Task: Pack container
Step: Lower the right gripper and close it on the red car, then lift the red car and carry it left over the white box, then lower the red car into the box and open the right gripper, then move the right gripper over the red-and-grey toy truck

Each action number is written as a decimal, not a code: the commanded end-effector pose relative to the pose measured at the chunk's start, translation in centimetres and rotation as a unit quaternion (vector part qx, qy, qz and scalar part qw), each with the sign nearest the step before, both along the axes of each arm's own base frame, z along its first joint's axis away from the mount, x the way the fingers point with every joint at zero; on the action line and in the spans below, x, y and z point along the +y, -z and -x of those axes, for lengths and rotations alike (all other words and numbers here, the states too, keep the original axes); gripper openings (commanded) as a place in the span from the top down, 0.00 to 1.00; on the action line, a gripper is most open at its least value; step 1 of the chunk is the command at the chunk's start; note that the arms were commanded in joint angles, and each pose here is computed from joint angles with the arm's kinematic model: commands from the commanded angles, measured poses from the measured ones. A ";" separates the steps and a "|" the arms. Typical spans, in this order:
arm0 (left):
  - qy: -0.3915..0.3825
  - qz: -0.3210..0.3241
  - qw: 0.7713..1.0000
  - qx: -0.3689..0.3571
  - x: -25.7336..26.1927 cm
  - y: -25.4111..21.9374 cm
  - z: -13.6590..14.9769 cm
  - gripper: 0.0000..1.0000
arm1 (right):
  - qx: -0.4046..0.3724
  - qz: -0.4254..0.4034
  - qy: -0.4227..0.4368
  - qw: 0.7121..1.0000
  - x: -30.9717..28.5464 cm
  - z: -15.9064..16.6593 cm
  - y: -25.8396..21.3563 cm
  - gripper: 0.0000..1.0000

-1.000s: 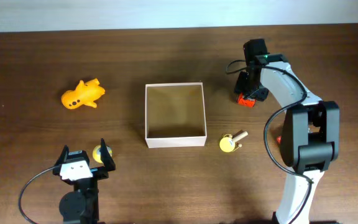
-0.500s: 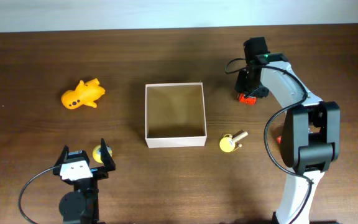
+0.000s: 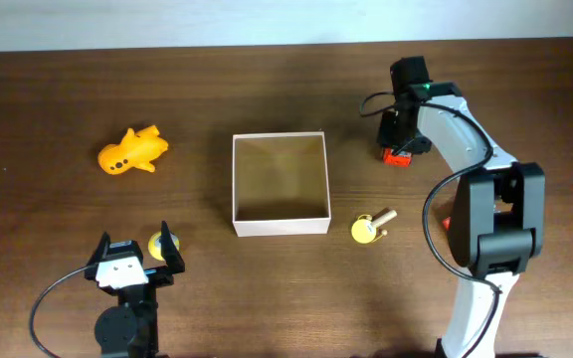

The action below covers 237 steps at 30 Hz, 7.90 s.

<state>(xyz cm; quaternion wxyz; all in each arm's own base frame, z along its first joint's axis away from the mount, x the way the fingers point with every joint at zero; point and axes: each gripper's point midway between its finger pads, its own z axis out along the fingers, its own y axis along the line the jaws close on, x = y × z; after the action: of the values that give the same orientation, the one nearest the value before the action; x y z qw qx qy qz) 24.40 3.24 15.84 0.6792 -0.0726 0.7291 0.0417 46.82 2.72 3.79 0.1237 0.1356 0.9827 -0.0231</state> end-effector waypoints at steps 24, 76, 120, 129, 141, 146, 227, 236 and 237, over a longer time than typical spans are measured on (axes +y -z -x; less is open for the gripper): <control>0.001 -0.008 1.000 0.000 0.0 0.0 0.0 0.01 | -0.024 -0.106 -0.085 0.991 6.4 -0.4 -13.7 0.62; 0.001 -0.007 1.000 0.000 0.0 0.0 0.0 0.01 | -0.040 -0.064 -0.132 0.988 29.5 6.1 -9.7 0.61; 0.001 -0.008 1.000 0.000 0.0 0.0 0.0 0.01 | 0.005 -0.066 -0.145 0.987 32.6 7.0 -3.2 0.61; 0.001 -0.008 1.000 0.000 0.0 0.0 0.0 0.01 | -0.009 -0.065 -0.143 0.987 32.9 6.2 -2.6 0.61; 0.001 -0.008 1.000 0.000 0.0 0.0 0.0 0.01 | -0.012 -0.061 -0.144 0.988 32.8 6.0 -2.4 0.28; 0.001 -0.008 1.000 0.000 0.0 0.0 0.0 0.01 | -0.018 -0.062 -0.155 0.986 33.0 5.8 -2.9 0.28; 0.001 -0.008 1.000 0.000 0.0 0.0 0.0 0.01 | 0.056 -0.079 0.567 0.818 -7.5 22.5 -4.3 0.02; 0.001 -0.008 1.000 0.000 0.0 0.0 0.0 0.01 | 0.042 -0.058 0.585 0.808 -8.4 22.8 -3.4 0.02; 0.001 -0.008 1.000 0.000 0.0 0.0 0.0 0.01 | 0.038 -0.055 0.585 0.808 -8.5 22.8 -3.4 0.02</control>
<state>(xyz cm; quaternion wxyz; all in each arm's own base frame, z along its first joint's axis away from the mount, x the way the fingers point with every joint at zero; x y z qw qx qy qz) 24.40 3.24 15.84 0.6794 -0.0726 0.7290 0.0417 24.19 -5.19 7.01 0.0263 0.6786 0.7333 -0.0328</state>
